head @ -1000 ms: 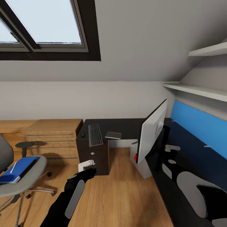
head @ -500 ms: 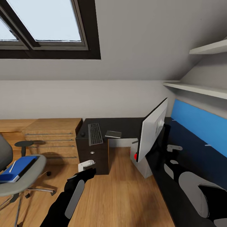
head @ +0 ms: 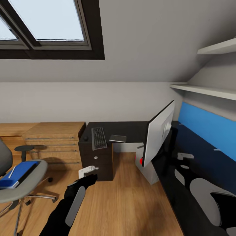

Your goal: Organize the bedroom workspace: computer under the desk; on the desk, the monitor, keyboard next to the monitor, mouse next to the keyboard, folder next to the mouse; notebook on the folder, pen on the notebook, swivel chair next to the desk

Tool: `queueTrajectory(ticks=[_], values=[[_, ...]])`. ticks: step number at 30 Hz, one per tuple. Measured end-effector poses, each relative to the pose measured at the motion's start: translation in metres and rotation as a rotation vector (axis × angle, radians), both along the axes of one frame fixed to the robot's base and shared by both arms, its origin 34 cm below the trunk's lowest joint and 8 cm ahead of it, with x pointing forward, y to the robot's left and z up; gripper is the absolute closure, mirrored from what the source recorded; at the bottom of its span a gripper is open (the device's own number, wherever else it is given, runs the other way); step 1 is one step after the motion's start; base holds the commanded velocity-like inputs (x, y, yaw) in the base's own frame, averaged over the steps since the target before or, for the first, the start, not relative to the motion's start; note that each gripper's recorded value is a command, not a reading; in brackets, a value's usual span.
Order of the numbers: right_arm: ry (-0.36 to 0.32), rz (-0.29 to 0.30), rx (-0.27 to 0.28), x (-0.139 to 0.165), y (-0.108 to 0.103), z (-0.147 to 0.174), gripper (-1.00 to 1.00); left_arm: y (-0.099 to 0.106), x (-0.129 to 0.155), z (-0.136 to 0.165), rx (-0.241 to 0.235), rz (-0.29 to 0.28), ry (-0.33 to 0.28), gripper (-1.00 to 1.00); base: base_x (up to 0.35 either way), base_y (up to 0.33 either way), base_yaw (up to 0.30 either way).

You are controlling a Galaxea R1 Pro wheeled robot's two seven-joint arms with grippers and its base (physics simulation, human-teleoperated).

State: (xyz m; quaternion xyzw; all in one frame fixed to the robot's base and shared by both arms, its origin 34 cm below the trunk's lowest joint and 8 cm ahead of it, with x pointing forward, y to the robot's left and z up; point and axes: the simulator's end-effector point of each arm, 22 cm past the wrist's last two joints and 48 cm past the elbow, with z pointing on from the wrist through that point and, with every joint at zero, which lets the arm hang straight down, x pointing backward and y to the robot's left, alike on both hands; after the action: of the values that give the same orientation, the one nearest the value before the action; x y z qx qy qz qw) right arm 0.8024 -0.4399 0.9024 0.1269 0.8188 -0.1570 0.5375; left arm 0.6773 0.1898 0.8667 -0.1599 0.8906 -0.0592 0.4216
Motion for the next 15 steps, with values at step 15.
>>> queueTrajectory(ticks=[15], values=[[-0.145,-0.061,-0.009,-0.011,-0.032,0.003,-1.00,0.001,-0.002,-0.016,-0.005,0.001,0.017,-1.00,0.015,0.000,0.000]])
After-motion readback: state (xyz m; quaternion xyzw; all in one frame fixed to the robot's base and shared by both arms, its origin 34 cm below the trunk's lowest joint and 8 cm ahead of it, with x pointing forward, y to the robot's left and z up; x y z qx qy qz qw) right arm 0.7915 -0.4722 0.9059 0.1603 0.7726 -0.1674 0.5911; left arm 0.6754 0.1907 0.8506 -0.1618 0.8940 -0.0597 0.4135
